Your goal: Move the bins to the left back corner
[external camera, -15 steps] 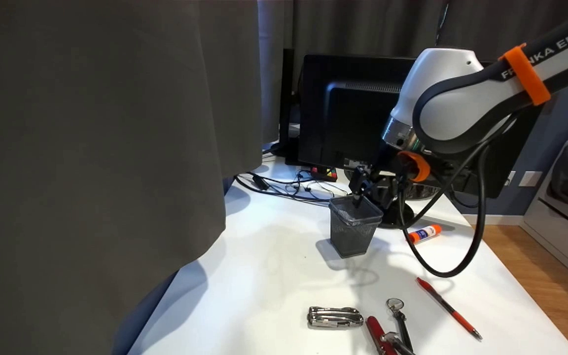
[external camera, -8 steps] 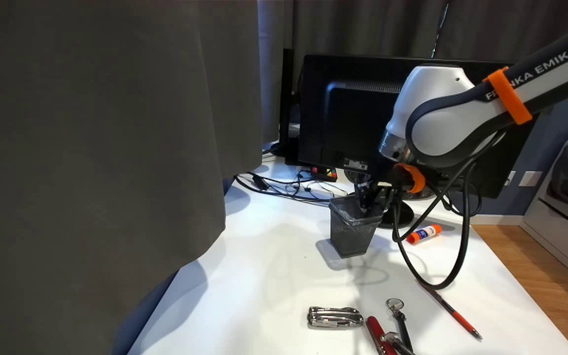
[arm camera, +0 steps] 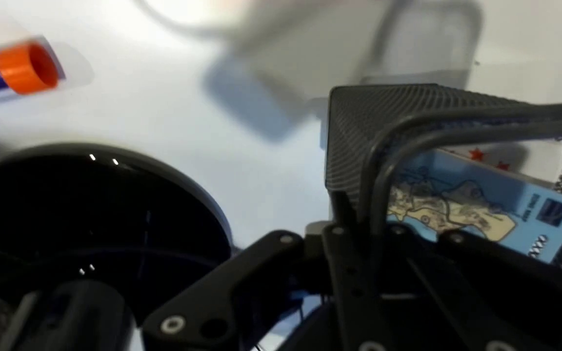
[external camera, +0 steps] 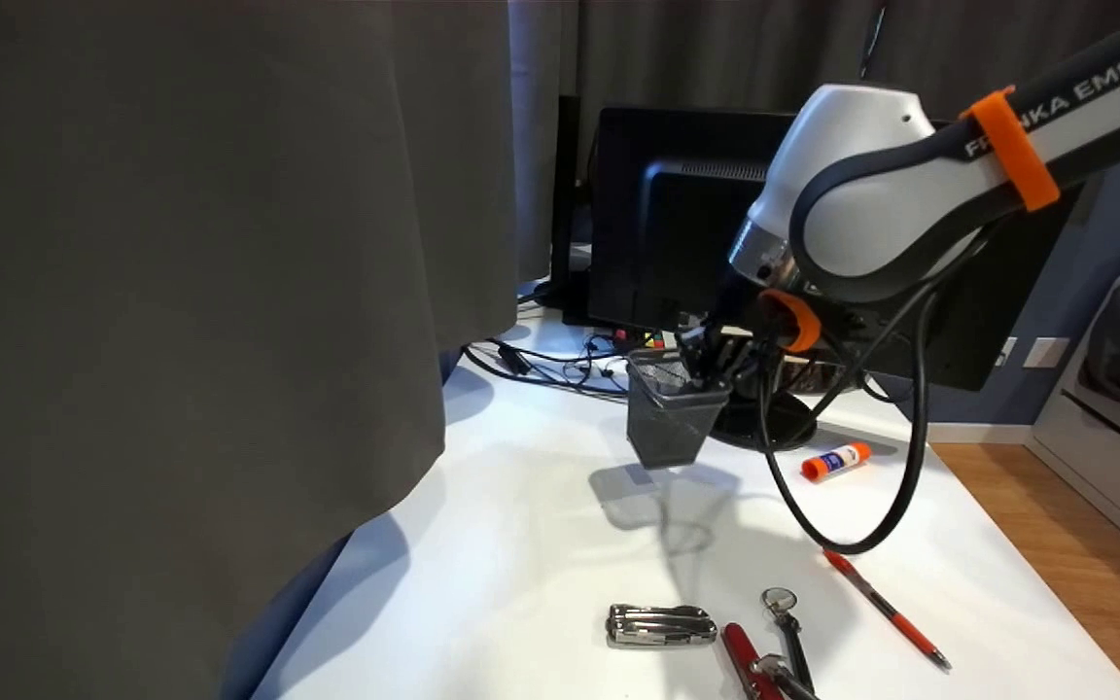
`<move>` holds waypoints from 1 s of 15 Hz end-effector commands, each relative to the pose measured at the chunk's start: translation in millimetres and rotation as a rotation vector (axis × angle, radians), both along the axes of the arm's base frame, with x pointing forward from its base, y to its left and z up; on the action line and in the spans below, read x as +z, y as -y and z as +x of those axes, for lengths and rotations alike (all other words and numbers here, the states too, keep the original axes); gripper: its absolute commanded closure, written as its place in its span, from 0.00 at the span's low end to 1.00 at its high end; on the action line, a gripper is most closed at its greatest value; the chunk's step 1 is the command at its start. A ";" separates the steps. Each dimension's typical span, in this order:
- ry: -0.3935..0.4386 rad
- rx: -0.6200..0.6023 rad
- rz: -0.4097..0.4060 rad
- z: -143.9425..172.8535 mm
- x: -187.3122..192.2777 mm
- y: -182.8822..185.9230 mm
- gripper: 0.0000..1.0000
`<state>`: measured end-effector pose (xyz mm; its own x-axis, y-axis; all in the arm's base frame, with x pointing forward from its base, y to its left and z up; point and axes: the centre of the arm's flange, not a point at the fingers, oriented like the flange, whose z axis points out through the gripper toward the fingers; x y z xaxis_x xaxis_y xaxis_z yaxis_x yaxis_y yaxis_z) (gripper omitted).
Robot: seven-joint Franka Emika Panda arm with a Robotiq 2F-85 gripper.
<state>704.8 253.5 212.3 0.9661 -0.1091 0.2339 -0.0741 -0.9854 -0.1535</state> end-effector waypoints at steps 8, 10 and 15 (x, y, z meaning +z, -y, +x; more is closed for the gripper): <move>0.156 0.222 0.194 -14.7 125.1 -81.3 0.94; 0.153 0.224 0.192 -13.7 121.7 -79.1 0.96; -0.018 0.509 0.091 -45.8 125.7 -133.5 0.96</move>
